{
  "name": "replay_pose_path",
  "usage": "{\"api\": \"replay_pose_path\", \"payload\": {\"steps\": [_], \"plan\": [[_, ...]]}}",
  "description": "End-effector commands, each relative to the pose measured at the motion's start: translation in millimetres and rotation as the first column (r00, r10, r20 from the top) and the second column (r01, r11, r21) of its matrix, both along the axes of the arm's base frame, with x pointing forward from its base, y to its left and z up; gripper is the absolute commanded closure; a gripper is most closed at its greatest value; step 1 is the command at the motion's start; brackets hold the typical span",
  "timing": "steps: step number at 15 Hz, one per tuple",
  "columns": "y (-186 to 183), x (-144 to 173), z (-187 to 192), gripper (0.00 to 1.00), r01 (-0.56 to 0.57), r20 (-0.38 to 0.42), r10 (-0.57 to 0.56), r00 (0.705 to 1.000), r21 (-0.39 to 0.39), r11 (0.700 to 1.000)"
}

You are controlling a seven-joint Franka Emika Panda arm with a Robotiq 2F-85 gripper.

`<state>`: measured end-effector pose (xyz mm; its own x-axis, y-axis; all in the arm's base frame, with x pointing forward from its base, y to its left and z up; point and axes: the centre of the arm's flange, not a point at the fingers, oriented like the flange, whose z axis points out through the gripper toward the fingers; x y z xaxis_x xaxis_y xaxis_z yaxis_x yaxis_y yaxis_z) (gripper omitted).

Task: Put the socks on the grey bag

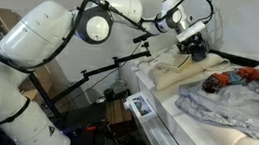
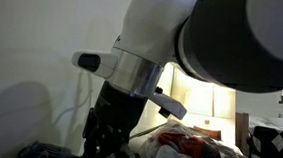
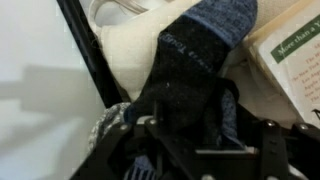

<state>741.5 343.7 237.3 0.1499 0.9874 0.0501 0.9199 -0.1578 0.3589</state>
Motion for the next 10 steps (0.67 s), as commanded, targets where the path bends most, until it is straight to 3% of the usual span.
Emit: {"api": "replay_pose_path", "payload": {"steps": [1, 6, 10], "plan": [[7, 19, 2, 0.64, -0.015, 0.022, 0.016, 1.0, -0.023, 1.0], [5, 18, 14, 0.99, 0.005, 0.041, -0.005, 0.999, -0.004, 1.0], [7, 2, 38, 0.96, 0.012, 0.089, -0.014, 0.996, 0.019, 1.0]]}}
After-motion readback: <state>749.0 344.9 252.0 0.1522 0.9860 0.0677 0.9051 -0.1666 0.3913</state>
